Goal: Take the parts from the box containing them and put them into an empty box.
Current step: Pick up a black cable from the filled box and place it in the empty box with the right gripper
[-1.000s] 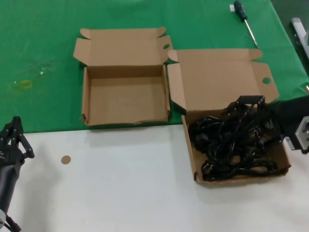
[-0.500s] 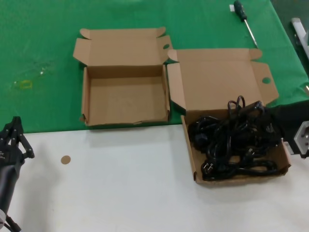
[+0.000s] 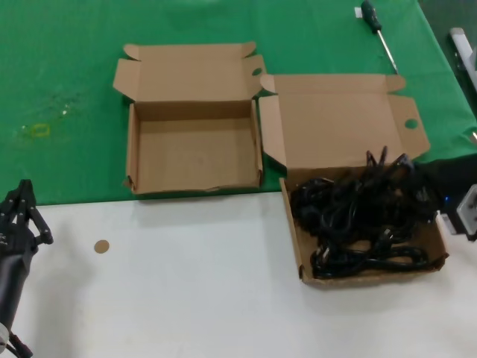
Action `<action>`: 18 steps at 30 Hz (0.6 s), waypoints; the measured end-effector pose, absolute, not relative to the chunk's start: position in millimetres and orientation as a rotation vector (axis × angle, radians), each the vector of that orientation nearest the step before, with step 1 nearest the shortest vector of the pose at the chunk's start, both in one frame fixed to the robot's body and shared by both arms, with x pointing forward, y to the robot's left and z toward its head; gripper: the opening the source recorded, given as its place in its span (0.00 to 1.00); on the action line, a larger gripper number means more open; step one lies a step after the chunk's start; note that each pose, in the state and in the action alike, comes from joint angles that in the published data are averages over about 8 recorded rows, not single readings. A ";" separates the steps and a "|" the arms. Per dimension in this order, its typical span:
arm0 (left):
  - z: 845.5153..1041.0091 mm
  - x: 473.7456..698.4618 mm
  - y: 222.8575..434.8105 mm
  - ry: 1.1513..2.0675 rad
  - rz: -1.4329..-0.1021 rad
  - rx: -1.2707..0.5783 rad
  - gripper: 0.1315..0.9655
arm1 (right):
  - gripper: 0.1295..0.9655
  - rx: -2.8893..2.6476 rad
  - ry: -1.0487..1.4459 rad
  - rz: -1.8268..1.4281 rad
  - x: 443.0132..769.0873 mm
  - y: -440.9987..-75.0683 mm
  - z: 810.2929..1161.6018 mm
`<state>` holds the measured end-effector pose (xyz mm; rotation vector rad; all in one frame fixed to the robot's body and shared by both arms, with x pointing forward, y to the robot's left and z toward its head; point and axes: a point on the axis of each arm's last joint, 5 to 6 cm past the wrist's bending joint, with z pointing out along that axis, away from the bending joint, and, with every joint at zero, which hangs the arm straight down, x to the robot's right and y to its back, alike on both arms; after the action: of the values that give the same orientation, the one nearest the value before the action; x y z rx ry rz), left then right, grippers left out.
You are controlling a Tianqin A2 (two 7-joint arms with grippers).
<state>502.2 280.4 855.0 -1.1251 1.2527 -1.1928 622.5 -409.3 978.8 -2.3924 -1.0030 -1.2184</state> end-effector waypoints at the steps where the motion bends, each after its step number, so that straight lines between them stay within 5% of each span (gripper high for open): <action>1: 855.0 502.2 280.4 1.253 -1.193 -1.125 0.02 | 0.13 -2.398 -0.992 -1.222 621.7 -409.8 981.6; 18: 855.0 502.2 280.4 1.253 -1.193 -1.125 0.02 | 0.07 -2.422 -0.618 -1.233 617.9 -402.4 1045.2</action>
<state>502.2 280.4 855.0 -1.1251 1.2527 -1.1928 617.9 -402.4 1045.2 -2.4223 -0.6175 -1.2332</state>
